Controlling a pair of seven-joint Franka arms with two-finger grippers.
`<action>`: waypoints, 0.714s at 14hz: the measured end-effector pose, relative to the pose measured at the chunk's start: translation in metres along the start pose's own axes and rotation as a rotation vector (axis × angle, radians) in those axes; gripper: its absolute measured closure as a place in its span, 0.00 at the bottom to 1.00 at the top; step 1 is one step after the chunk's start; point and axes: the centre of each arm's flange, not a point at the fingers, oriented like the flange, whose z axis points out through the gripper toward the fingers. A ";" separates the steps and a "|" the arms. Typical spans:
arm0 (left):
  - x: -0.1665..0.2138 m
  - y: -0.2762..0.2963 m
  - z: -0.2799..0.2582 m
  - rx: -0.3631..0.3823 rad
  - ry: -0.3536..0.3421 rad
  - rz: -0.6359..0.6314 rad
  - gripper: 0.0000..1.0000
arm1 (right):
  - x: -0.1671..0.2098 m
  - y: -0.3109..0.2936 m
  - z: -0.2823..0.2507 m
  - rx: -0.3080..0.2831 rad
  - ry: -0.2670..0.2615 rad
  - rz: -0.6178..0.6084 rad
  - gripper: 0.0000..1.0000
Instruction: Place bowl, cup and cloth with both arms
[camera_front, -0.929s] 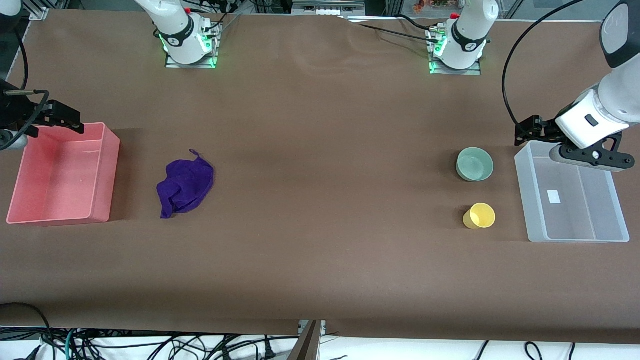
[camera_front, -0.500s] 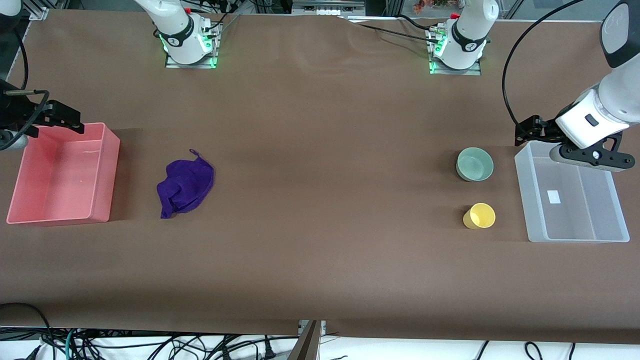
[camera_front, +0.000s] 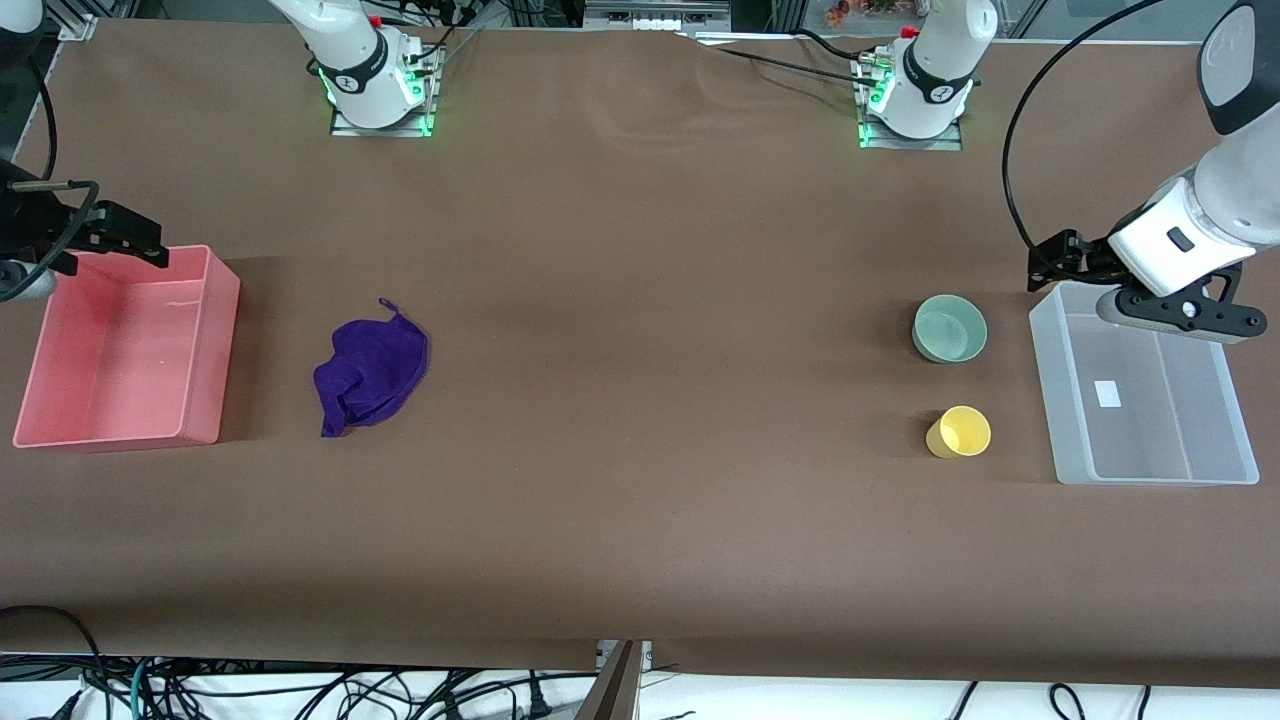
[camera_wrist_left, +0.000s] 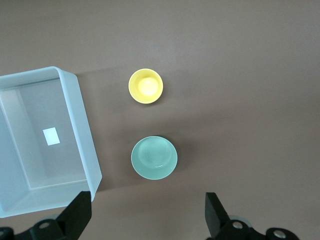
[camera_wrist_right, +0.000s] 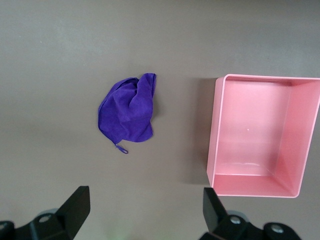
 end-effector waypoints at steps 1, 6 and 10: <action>0.000 0.000 0.002 -0.001 -0.006 0.000 0.00 | 0.000 0.000 0.000 0.000 0.000 0.000 0.00; -0.006 -0.004 0.044 -0.017 -0.120 0.002 0.00 | 0.001 0.000 0.000 0.000 0.005 0.000 0.00; -0.011 -0.007 0.116 0.009 -0.186 0.066 0.00 | 0.001 0.002 0.000 0.000 0.005 0.003 0.00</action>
